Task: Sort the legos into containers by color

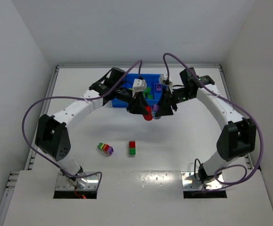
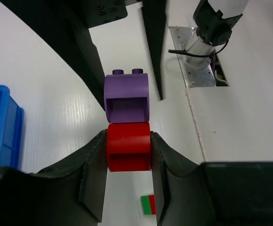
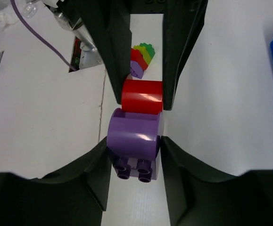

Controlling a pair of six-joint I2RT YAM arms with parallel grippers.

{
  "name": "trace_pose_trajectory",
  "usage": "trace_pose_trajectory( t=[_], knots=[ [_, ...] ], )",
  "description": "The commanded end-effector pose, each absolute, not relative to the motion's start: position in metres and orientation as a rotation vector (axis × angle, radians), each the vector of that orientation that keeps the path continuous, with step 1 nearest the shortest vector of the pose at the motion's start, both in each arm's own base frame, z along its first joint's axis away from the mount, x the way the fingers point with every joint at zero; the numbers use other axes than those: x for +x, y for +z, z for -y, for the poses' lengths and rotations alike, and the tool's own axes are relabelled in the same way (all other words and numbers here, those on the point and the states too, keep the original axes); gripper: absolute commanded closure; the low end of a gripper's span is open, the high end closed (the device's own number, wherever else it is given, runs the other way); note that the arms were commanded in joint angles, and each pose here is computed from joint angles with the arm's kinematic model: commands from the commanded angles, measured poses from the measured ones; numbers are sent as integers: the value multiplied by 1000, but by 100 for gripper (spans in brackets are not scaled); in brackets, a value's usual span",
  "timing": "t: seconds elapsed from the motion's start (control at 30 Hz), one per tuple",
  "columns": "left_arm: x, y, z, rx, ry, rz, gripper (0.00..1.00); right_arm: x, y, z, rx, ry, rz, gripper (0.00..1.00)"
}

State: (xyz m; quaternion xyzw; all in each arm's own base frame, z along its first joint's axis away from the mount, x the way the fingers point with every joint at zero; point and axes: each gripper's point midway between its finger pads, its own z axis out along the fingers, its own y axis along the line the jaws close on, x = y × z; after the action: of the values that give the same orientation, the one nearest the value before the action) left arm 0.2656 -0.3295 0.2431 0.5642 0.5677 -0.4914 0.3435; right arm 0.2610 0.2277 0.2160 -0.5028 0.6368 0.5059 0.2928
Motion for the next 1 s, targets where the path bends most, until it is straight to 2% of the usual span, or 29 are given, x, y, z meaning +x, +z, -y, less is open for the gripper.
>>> trace_pose_trajectory(
  t=[0.0,0.03,0.07,0.17,0.27,0.47,0.63,0.73,0.97],
  knots=[
    [265,267,340,1486,-1242,-1378,90,267,226,-236,-1370,1322,-1614,58],
    [267,266,339,1483,-1230,-1386,90,267,224,-236,-1354,1340,-1641,75],
    [267,266,339,1483,-1230,-1386,90,271,228,-237,-1360,1325,-1621,84],
    [264,260,334,1473,-1197,-1421,90,279,229,-235,-1332,1318,-1635,99],
    [264,237,316,1439,-1141,-1508,90,300,230,-217,-1266,1249,-1678,100],
    [293,243,284,1257,-965,-1608,90,341,236,-194,-1152,1112,-1717,100],
    [377,241,244,871,-607,-1851,90,412,227,-185,-841,881,-1879,100],
    [424,245,226,671,-412,-1864,91,463,223,-184,-686,713,-1928,100],
    [487,220,196,496,-106,-1932,93,526,168,-167,-498,525,-2063,100]
  ],
)
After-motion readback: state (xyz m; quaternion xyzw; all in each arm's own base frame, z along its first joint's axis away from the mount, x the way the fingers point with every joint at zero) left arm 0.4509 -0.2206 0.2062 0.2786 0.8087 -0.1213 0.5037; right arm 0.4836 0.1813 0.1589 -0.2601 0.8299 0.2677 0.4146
